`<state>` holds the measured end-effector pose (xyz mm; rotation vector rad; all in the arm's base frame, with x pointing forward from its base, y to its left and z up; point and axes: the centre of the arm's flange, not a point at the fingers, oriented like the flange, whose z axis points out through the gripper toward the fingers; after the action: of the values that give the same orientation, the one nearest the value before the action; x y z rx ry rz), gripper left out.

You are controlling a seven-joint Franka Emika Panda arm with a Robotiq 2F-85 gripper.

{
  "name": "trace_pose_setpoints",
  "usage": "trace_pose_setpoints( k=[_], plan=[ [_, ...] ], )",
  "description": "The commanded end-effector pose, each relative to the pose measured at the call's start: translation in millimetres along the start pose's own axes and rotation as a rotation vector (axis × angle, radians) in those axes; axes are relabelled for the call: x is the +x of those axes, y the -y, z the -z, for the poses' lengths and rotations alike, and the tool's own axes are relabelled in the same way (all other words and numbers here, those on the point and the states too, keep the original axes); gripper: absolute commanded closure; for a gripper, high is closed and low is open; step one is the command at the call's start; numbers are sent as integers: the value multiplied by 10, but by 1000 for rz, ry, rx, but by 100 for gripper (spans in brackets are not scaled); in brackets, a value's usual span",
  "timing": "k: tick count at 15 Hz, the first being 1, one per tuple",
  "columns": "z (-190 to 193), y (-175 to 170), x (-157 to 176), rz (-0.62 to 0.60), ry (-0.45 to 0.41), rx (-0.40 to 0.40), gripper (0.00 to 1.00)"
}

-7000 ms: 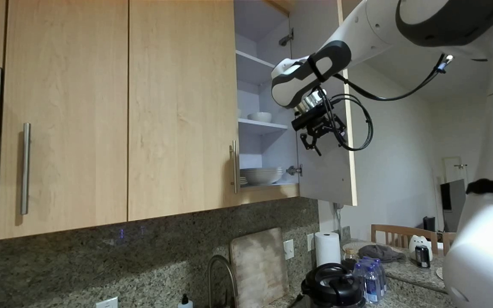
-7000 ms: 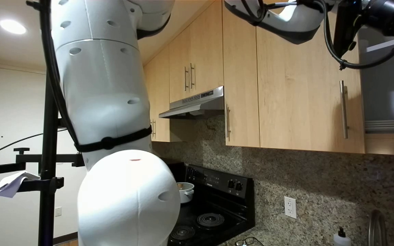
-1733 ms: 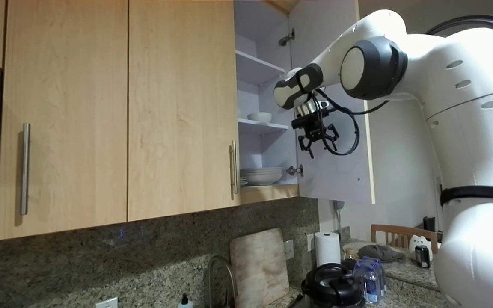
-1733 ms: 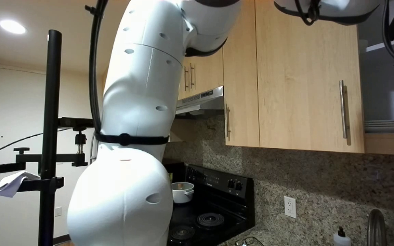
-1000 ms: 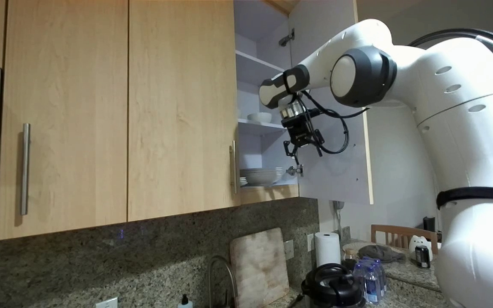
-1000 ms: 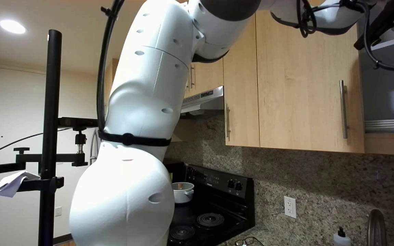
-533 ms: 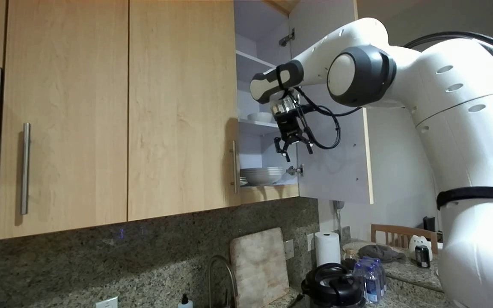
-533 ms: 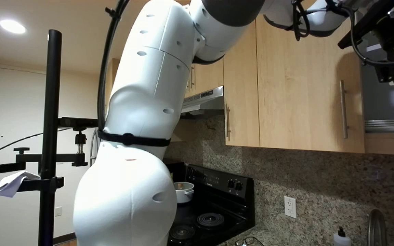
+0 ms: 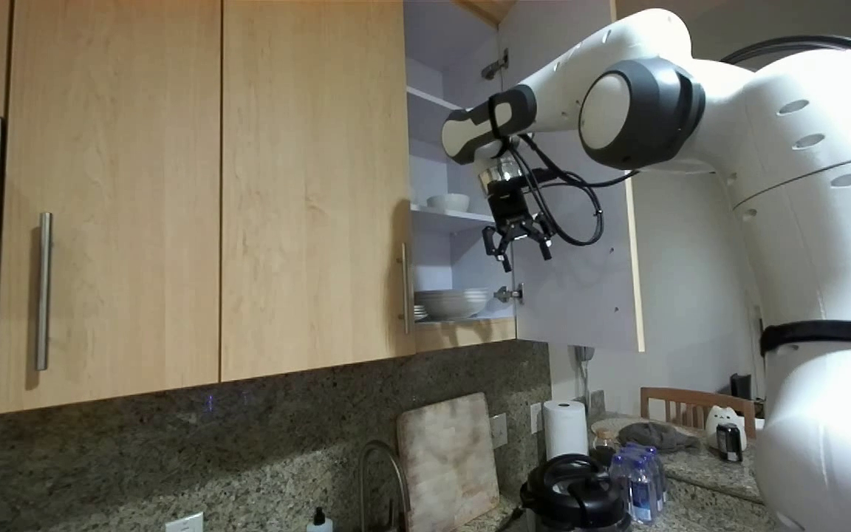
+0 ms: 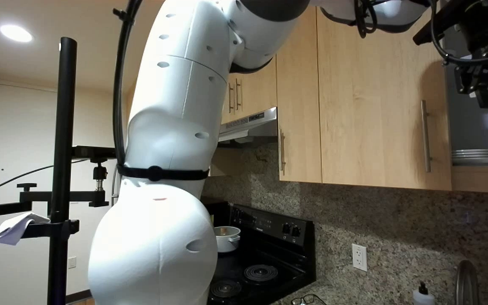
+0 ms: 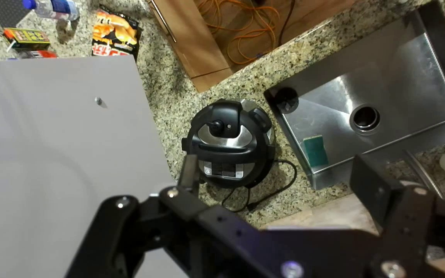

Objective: Open the right upper cabinet door

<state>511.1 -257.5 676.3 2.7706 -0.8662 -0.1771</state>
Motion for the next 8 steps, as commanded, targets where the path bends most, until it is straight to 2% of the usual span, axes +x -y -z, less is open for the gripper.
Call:
trace_pose_setpoints(
  k=[1, 4, 8],
  plan=[
    [-266, -180, -306, 21, 28, 34, 0],
    [-423, -254, -433, -28, -27, 46, 0],
    [-452, 58, -587, -29, -195, 93, 0]
  ],
)
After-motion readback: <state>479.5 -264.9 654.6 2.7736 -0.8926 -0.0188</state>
